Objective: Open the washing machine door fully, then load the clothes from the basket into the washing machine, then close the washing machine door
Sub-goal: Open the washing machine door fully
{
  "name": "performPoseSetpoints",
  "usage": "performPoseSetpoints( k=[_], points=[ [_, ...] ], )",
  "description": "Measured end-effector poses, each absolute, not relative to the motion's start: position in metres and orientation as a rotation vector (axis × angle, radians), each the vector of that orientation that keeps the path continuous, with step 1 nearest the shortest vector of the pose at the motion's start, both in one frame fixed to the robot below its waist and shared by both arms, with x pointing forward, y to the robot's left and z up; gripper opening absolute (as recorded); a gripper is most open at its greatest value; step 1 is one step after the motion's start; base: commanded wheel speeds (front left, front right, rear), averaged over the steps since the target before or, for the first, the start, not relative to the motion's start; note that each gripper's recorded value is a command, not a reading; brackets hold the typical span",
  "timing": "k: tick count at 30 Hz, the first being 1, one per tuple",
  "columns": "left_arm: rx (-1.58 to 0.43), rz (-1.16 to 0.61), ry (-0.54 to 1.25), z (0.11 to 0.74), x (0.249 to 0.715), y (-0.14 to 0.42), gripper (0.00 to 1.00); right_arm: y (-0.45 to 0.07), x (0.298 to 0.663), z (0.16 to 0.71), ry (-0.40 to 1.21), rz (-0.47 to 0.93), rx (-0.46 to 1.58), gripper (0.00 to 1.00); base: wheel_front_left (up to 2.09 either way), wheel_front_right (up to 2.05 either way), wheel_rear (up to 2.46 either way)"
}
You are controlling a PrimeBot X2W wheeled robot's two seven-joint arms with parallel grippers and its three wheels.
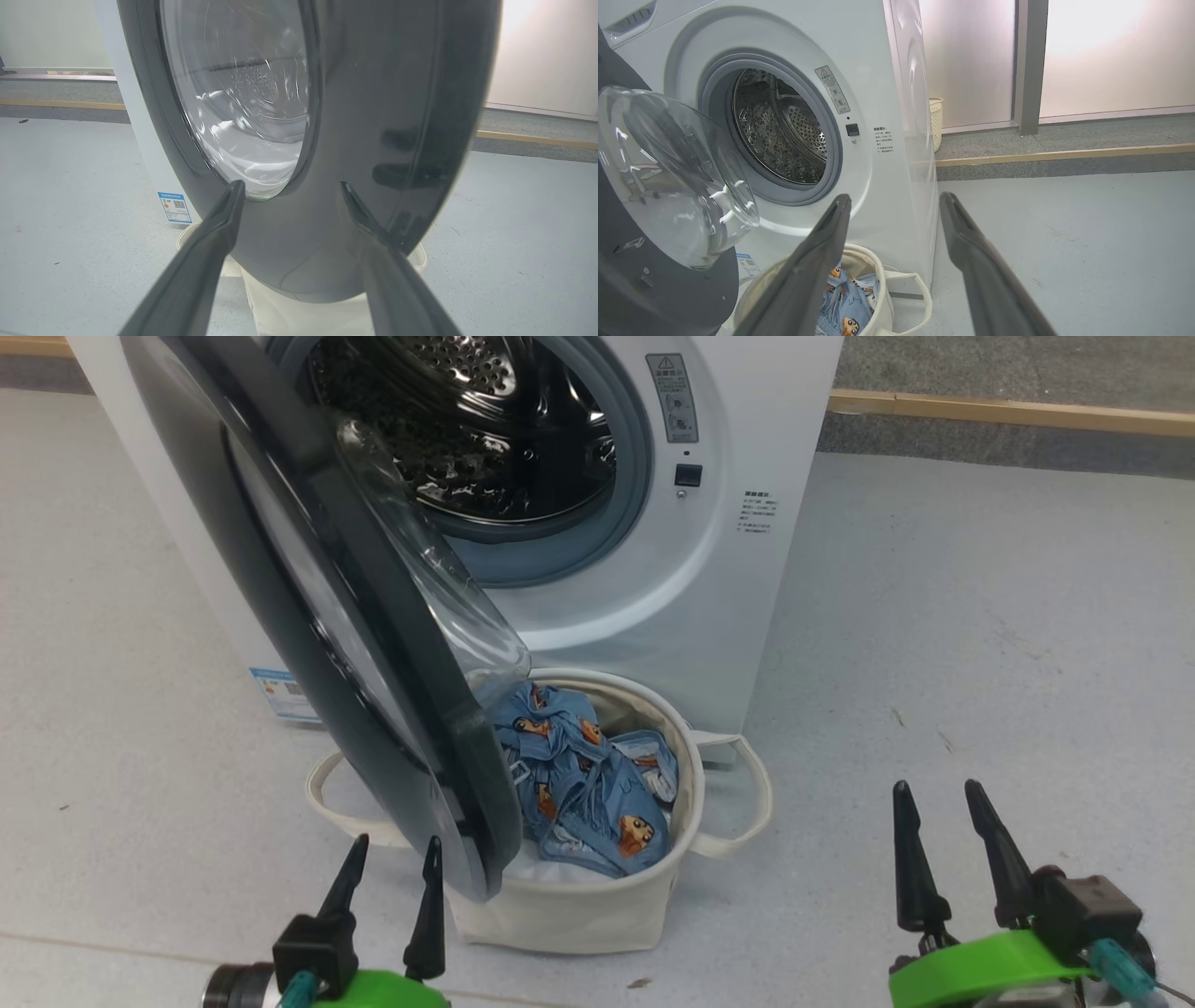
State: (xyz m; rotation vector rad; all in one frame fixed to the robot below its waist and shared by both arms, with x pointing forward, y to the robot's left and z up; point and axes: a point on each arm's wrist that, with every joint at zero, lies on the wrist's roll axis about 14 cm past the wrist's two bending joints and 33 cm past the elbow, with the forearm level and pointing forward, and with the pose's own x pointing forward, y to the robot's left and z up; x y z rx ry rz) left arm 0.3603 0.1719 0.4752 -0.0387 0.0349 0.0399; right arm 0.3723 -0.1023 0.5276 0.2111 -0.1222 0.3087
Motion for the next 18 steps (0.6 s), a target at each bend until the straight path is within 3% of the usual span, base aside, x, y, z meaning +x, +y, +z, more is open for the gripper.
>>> performPoseSetpoints(
  k=[18],
  points=[
    [-0.024,0.032,0.021,0.4797,0.3584,0.1699,1.00,-0.0966,0.3710,0.5275,-0.128,0.311,0.146,1.00,0.00,0.00,0.00]
  ],
)
